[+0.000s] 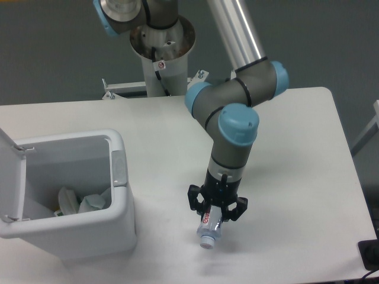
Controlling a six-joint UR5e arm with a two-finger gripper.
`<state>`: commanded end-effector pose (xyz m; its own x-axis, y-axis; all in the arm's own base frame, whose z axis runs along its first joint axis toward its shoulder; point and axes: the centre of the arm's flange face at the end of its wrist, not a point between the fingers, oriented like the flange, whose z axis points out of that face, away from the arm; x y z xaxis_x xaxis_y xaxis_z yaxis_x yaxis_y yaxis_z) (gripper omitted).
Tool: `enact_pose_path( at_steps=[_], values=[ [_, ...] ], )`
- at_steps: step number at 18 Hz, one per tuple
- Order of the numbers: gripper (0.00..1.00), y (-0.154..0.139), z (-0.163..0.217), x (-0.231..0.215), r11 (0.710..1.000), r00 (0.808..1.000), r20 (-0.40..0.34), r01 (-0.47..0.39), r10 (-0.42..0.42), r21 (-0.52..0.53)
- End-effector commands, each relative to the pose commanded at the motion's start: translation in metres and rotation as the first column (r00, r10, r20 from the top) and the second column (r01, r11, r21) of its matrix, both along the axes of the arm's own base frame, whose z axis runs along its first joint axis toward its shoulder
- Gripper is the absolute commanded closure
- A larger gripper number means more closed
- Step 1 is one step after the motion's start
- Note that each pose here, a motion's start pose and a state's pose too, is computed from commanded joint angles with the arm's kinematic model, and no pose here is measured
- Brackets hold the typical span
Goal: Place the trash in the trash can
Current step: 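Close the gripper around the bottle and lift it, then carry the bottle over the trash bin opening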
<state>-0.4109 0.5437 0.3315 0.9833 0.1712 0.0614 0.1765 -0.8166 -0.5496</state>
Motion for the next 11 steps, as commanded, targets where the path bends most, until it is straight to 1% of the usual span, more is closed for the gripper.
enact_pose_path(
  at_steps=[2,5,6,7,9,11],
  values=[
    [0.57,0.002,0.038,-0.008,0.995,0.999,-0.002,-0.042,0.042,0.096],
    [0.57,0.016,0.104,0.0,0.966,0.992,0.052,-0.126,0.117,0.225],
    [0.57,0.025,0.125,0.009,0.958,0.991,0.059,-0.133,0.122,0.255],
    [0.57,0.034,0.158,0.021,0.943,0.989,0.064,-0.149,0.137,0.298],
    [0.57,0.042,0.196,0.038,0.922,0.985,0.08,-0.171,0.153,0.347],
    [0.57,0.045,0.23,0.056,0.903,0.984,0.084,-0.175,0.155,0.391]
  ],
)
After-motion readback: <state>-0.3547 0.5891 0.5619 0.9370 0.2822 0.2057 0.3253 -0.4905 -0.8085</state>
